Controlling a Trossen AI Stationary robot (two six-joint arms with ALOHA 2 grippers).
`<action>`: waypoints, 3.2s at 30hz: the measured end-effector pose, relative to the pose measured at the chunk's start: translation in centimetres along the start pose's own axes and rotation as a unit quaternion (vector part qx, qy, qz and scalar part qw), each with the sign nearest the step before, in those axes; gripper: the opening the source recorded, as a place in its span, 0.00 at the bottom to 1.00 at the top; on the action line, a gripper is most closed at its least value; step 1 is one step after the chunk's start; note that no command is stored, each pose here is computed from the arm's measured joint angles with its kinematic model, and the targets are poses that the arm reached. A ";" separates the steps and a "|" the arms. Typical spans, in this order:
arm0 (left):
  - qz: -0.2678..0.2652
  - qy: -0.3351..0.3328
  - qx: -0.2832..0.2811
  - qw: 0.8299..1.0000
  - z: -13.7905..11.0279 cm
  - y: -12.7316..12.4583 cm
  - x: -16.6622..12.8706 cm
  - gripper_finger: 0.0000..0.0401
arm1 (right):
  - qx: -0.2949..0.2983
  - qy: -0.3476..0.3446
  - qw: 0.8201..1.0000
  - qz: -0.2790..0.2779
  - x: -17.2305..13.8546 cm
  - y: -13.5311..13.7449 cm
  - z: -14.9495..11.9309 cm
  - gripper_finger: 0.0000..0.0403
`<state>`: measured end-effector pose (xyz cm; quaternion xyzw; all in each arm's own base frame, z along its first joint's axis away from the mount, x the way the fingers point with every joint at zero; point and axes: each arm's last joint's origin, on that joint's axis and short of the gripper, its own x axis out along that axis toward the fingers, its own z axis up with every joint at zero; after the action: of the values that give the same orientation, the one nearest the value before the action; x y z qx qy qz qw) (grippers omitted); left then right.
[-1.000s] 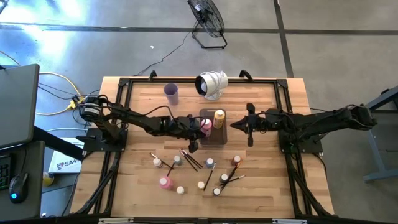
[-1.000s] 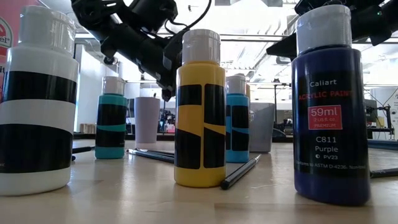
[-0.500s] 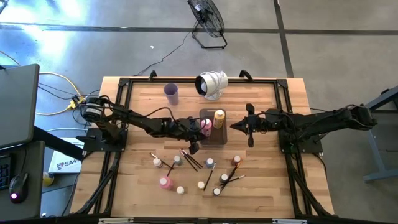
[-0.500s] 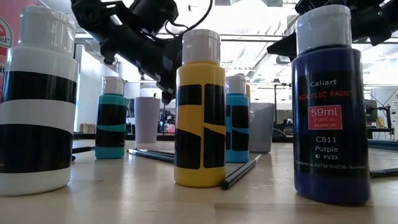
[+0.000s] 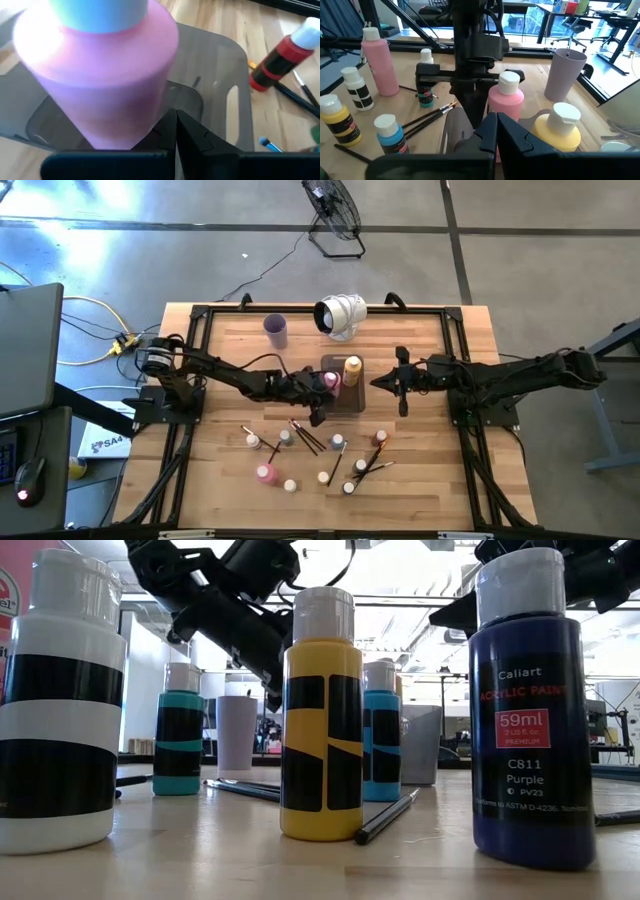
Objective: Pick & Place Paint Supplies
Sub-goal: Put the top pink paint bottle into the black bin, then put the pink paint bottle into the black bin
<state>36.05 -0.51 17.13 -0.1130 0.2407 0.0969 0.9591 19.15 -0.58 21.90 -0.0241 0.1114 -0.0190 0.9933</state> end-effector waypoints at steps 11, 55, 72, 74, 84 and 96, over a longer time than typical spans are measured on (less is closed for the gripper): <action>0.043 -0.012 0.026 0.999 0.1 0.3 0.0 0.01 | 0.000 0.000 1.000 0.000 0.0 0.0 0.0 0.00; 0.078 -0.018 0.072 0.994 0.8 2.6 0.2 0.01 | 0.000 0.000 1.000 -0.004 0.0 0.0 0.0 0.00; 0.069 -0.024 0.072 0.995 0.9 2.5 0.2 0.01 | 0.000 0.000 1.000 -0.004 0.0 0.0 0.0 0.00; 0.053 -0.033 0.070 0.996 1.1 2.3 0.2 0.01 | 0.000 0.000 1.000 -0.004 0.0 0.0 0.0 0.00; 0.005 -0.042 0.065 0.997 1.2 1.4 0.2 0.01 | 0.002 -0.001 1.000 0.010 0.0 0.1 0.0 0.00; -0.037 -0.061 0.089 0.993 2.5 0.0 -1.6 0.01 | 0.003 -0.001 1.000 0.010 0.0 0.0 0.0 0.00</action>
<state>35.79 -0.08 19.99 -0.0298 0.1848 0.0457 0.9813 19.15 -0.53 21.90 -0.0205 0.1110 -0.0098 0.9936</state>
